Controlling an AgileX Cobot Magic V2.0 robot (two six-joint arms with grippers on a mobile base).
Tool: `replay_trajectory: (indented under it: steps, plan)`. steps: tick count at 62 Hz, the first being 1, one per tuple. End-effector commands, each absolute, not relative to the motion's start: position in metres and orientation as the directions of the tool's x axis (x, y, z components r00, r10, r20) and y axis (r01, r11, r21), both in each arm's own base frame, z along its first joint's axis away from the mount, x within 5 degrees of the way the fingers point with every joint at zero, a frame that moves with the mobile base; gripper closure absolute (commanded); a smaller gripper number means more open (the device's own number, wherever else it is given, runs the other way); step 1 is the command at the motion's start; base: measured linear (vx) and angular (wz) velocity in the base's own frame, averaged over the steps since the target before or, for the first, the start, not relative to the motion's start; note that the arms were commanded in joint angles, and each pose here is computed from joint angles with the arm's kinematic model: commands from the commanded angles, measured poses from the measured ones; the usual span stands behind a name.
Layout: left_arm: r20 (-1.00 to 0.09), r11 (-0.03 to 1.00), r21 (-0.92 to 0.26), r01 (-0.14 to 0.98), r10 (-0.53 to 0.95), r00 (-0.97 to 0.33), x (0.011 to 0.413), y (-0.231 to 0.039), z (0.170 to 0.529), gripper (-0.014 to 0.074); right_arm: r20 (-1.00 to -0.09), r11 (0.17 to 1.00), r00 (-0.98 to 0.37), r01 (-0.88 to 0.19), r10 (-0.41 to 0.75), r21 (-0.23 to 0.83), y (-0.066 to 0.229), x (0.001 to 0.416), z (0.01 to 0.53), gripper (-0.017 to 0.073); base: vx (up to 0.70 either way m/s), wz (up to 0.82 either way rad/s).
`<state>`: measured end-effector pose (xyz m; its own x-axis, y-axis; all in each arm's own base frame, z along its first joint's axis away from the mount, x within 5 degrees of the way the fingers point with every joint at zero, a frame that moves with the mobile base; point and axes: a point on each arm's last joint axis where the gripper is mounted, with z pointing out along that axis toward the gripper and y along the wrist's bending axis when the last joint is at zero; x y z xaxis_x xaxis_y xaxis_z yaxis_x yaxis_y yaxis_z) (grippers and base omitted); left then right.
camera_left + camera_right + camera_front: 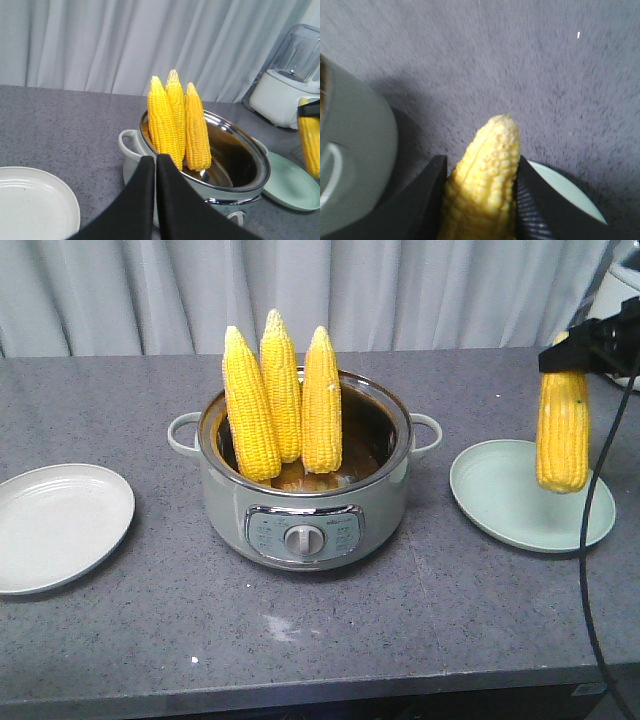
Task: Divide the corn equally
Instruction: 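Lift the corn cob out and lower it onto the pale green plate, then reach the left gripper over the pot and grasp the nearest corn cob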
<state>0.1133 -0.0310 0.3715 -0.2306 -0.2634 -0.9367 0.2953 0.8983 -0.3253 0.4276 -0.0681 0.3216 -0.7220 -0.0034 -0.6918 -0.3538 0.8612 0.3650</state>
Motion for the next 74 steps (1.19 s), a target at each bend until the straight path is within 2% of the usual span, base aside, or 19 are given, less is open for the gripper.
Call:
replay_trajectory:
  steps: [1,9,16,22,31,35,40,50,62,74]
  plan:
    - [-0.937,0.894,-0.342,0.289,-0.302,-0.175,0.115,-0.029,0.385,0.059,-0.73,0.85,-0.683,-0.379,0.009,0.366,-0.067,0.43,0.333,0.0552,0.0,0.0]
    - [-0.937,0.894,-0.342,0.288,-0.303,-0.173,0.115,-0.029,0.385,0.059,-0.695,0.844,-0.719,-0.37,0.005,0.389,-0.07,0.438,0.311,0.0524,0.0,0.0]
    - [-0.937,0.894,-0.343,0.288,-0.304,-0.173,0.115,-0.029,0.385,0.059,-0.668,0.844,-0.744,-0.372,-0.022,0.387,-0.071,0.439,0.302,0.0452,0.0,0.0]
    - [-0.937,0.894,-0.343,0.288,-0.304,-0.173,0.115,-0.029,0.385,0.059,-0.655,0.85,-0.755,-0.373,-0.046,0.371,-0.072,0.438,0.299,0.0342,0.0,0.0]
    - [-0.937,0.895,-0.342,0.287,-0.304,-0.17,0.115,-0.029,0.385,0.0582,-0.645,0.853,-0.763,-0.37,-0.051,0.369,-0.073,0.437,0.298,0.0124,0.0,0.0]
    - [-0.937,0.895,-0.342,0.287,-0.304,-0.17,0.115,-0.029,0.385,0.0564,-0.646,0.852,-0.762,-0.369,-0.049,0.37,-0.072,0.437,0.298,0.0037,0.0,0.0]
    - [-0.935,0.894,-0.347,0.283,-0.305,-0.181,0.118,-0.029,0.384,0.0524,-0.645,0.848,-0.763,-0.366,-0.038,0.383,-0.072,0.437,0.299,-0.0029,0.0,0.0]
    - [-0.931,0.885,-0.349,0.309,-0.29,-0.222,0.133,-0.032,0.398,0.0393,-0.668,0.842,-0.744,-0.371,-0.016,0.393,-0.069,0.432,0.314,-0.0035,0.0,0.0]
    - [-0.944,0.881,-0.301,0.366,-0.221,-0.245,0.169,-0.035,0.431,0.0221,-0.766,0.808,-0.642,-0.432,0.037,0.401,-0.056,0.41,0.369,-0.0019,0.0,0.0]
    - [-0.916,0.835,-0.355,0.42,-0.22,-0.336,0.221,-0.041,0.448,0.0149,-0.864,0.8,-0.502,-0.504,0.035,0.325,-0.04,0.37,0.432,-0.0019,0.0,0.0]
